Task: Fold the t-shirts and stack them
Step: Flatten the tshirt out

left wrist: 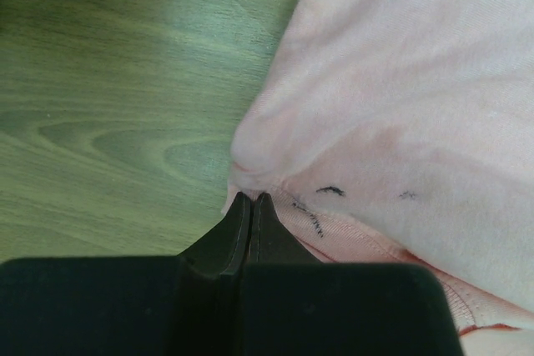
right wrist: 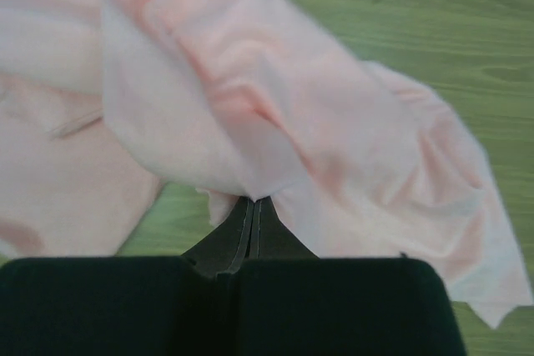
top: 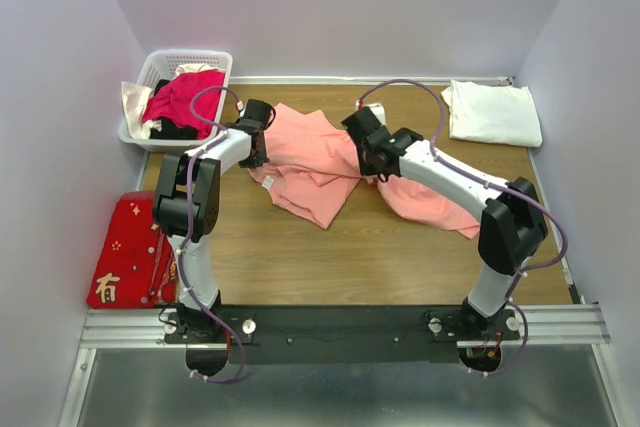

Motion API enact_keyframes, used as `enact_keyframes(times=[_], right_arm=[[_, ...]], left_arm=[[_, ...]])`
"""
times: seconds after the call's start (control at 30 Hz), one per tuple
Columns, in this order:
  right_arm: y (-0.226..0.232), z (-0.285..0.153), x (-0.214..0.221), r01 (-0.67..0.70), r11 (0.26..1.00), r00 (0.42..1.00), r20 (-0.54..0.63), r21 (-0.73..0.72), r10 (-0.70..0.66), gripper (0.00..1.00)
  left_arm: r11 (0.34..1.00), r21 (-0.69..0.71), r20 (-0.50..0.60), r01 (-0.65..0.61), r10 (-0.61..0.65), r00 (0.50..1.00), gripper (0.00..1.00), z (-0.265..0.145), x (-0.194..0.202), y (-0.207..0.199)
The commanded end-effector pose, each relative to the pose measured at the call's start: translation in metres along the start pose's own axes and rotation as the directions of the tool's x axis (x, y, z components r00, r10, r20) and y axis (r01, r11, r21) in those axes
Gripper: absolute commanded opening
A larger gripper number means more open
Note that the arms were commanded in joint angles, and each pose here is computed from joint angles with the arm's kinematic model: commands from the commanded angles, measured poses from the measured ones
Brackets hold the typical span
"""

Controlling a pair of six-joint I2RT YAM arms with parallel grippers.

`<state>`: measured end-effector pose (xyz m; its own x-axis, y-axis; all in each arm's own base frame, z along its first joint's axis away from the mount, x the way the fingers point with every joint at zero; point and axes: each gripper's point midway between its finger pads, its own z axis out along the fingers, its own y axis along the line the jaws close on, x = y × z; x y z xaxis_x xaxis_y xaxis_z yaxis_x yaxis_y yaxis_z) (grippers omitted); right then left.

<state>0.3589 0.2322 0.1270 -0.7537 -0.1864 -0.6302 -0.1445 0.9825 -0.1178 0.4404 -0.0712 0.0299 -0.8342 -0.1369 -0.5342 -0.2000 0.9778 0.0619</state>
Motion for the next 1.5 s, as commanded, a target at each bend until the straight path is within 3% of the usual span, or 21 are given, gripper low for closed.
enact_keyframes(times=[0.0, 0.17, 0.37, 0.67, 1.17, 1.23, 1.27, 1.37, 1.47], right_arm=[[-0.081, 0.003, -0.019, -0.079, 0.974, 0.997, 0.028, 0.213, 0.075, 0.01], [-0.155, 0.024, -0.022, -0.171, 0.922, 0.984, 0.011, 0.348, 0.179, 0.01], [-0.199, 0.045, -0.028, -0.238, 0.886, 0.967, 0.010, 0.398, 0.256, 0.01], [-0.224, 0.073, -0.013, -0.288, 0.845, 0.942, -0.025, 0.450, 0.335, 0.01], [-0.256, 0.092, -0.066, -0.343, 0.814, 0.933, 0.071, 0.469, 0.352, 0.02], [-0.255, 0.101, -0.068, -0.330, 0.821, 0.938, 0.061, 0.466, 0.342, 0.12], [-0.256, 0.100, -0.077, -0.330, 0.825, 0.940, 0.075, 0.460, 0.334, 0.26], [-0.261, 0.100, -0.087, -0.330, 0.817, 0.941, 0.097, 0.472, 0.324, 0.55], [-0.266, 0.084, -0.105, -0.360, 0.806, 0.933, 0.154, 0.469, 0.326, 0.59]], left_arm=[[0.999, -0.038, 0.006, 0.005, -0.004, 1.000, 0.00, -0.004, 0.000, 0.007], [0.999, -0.038, 0.014, 0.002, -0.002, 1.000, 0.00, -0.010, 0.000, 0.009], [1.000, -0.029, 0.012, -0.003, 0.004, 1.000, 0.00, -0.015, 0.001, 0.010], [0.997, -0.075, 0.011, -0.005, 0.006, 1.000, 0.00, -0.027, 0.016, 0.027], [0.988, -0.151, -0.033, 0.033, -0.038, 0.999, 0.00, -0.066, 0.065, 0.064], [0.988, -0.149, -0.036, 0.032, -0.038, 0.999, 0.00, -0.067, 0.068, 0.065], [0.989, -0.147, -0.035, 0.033, -0.039, 0.999, 0.00, -0.067, 0.068, 0.065], [0.988, -0.154, -0.036, 0.033, -0.039, 0.999, 0.03, -0.067, 0.066, 0.065], [0.986, -0.160, -0.018, 0.046, -0.049, 0.999, 0.17, -0.071, 0.060, 0.066]])
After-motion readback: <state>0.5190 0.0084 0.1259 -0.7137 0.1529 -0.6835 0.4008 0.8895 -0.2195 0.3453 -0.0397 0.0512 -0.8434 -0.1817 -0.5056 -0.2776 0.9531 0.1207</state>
